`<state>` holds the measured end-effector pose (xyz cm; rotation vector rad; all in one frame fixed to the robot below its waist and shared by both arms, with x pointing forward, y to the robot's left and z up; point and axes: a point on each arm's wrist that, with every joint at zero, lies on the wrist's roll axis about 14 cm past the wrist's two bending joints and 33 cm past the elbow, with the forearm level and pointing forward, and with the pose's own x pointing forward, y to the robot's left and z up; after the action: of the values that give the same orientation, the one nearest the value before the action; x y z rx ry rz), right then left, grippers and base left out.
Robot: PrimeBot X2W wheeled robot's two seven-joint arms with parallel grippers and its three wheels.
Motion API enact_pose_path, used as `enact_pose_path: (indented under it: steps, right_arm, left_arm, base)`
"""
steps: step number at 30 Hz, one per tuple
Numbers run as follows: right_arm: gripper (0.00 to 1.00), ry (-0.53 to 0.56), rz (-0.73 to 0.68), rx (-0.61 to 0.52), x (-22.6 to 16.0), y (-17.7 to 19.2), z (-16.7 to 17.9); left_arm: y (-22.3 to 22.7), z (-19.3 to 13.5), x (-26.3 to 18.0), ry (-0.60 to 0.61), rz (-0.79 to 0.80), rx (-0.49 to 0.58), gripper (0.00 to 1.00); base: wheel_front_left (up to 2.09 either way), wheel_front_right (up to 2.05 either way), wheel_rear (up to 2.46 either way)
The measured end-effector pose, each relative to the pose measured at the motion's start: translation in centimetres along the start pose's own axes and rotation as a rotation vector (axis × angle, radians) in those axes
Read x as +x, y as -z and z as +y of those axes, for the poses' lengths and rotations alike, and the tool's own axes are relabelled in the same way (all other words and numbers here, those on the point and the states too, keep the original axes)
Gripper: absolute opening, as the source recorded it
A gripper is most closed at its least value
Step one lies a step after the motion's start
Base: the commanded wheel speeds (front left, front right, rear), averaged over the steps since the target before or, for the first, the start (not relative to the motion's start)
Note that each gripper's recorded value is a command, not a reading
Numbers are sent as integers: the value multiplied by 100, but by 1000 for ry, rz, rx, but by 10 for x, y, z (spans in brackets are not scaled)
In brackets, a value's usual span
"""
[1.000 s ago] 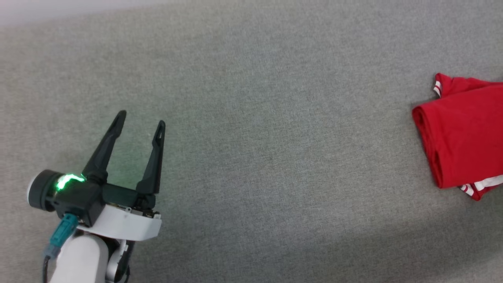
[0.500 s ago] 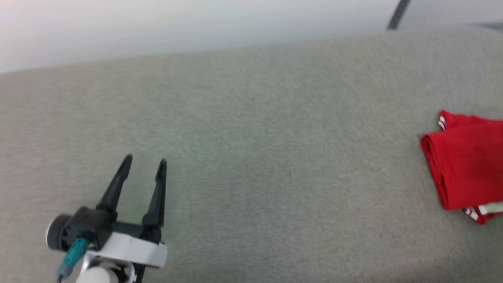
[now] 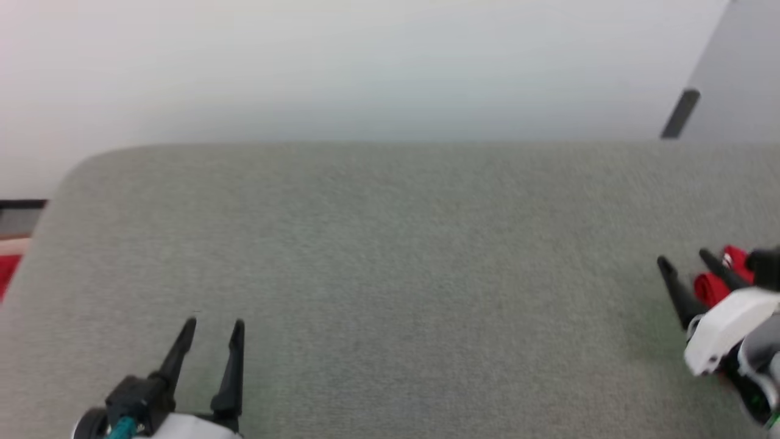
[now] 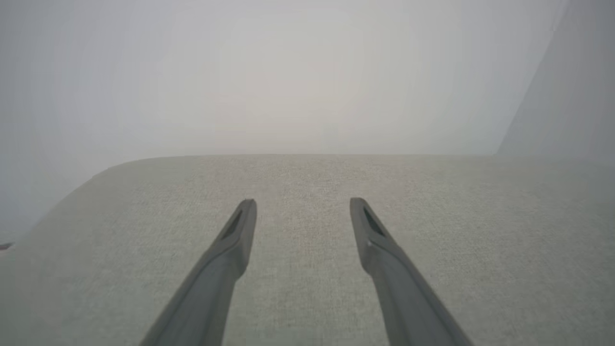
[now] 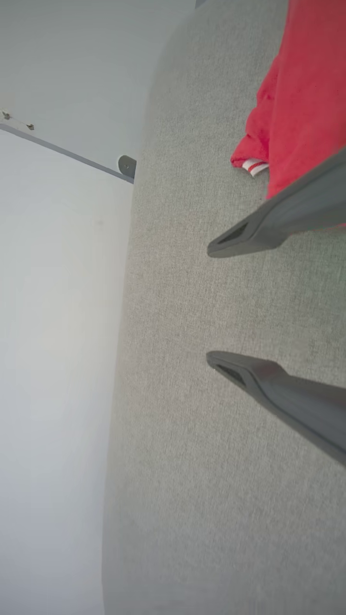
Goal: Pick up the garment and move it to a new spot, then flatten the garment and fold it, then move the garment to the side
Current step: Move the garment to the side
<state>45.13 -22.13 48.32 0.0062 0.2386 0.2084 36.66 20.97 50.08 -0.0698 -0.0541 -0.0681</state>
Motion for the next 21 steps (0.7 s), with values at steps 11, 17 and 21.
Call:
enact_pose_path:
  steps: [11,17,21]
  right_arm:
    - [100,-69,-186,67,-27,-9,51]
    - [100,-29,-245,69,-52,-9,45]
    - [100,-2,-275,63,-69,-10,42]
  left_arm:
    - [0,32,-43,-103,4,-13,100]
    - [1,34,-55,-115,5,-20,100]
    - [2,34,-62,-117,7,-21,100]
  base:
    - [0,0,0]
    - [0,0,0]
    - [0,0,0]
